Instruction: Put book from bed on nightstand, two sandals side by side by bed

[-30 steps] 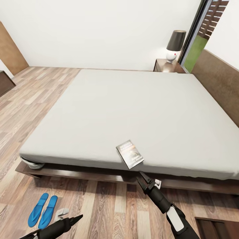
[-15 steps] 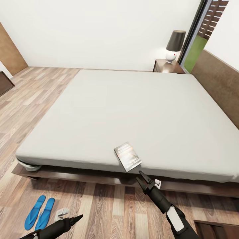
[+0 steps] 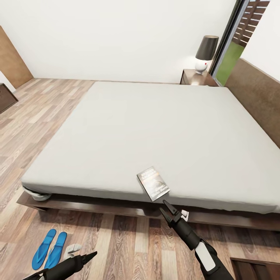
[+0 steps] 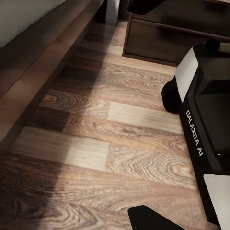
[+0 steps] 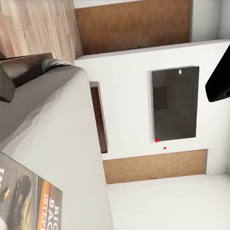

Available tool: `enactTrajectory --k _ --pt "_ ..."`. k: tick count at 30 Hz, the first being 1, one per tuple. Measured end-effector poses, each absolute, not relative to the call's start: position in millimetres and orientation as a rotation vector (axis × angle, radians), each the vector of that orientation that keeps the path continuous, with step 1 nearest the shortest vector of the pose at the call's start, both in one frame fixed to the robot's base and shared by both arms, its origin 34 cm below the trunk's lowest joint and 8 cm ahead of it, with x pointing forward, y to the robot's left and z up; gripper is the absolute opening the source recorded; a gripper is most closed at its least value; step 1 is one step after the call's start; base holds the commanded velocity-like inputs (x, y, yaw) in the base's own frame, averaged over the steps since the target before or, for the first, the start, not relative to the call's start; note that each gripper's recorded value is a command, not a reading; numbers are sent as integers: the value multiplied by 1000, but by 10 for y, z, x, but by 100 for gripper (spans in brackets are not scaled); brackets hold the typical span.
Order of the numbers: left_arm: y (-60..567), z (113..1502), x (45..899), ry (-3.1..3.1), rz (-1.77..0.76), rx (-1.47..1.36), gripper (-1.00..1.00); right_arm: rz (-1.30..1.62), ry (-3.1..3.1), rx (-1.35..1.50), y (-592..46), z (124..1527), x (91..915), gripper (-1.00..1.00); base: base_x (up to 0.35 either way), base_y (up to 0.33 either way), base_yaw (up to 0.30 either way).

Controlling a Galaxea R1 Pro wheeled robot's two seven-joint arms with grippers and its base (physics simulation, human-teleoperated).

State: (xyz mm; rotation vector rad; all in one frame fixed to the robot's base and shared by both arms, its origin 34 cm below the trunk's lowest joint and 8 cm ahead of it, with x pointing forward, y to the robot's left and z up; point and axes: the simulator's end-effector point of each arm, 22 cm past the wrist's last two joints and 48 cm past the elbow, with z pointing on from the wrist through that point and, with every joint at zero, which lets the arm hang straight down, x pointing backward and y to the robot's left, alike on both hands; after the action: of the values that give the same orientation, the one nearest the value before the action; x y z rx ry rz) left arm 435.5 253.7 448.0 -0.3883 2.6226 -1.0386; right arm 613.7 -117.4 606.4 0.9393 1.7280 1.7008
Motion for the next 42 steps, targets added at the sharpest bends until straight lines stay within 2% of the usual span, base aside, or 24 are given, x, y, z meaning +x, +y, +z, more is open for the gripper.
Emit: enactTrajectory --k 14,42 --pt "2537 4480 4355 2623 -1039 -388 100 1701 1728 939 -1174 6064 6139 100 0 77 0" --pt "2537 4372 4346 2623 -1039 -388 100 1701 1728 939 -1174 5957 6129 100 31 3 0"
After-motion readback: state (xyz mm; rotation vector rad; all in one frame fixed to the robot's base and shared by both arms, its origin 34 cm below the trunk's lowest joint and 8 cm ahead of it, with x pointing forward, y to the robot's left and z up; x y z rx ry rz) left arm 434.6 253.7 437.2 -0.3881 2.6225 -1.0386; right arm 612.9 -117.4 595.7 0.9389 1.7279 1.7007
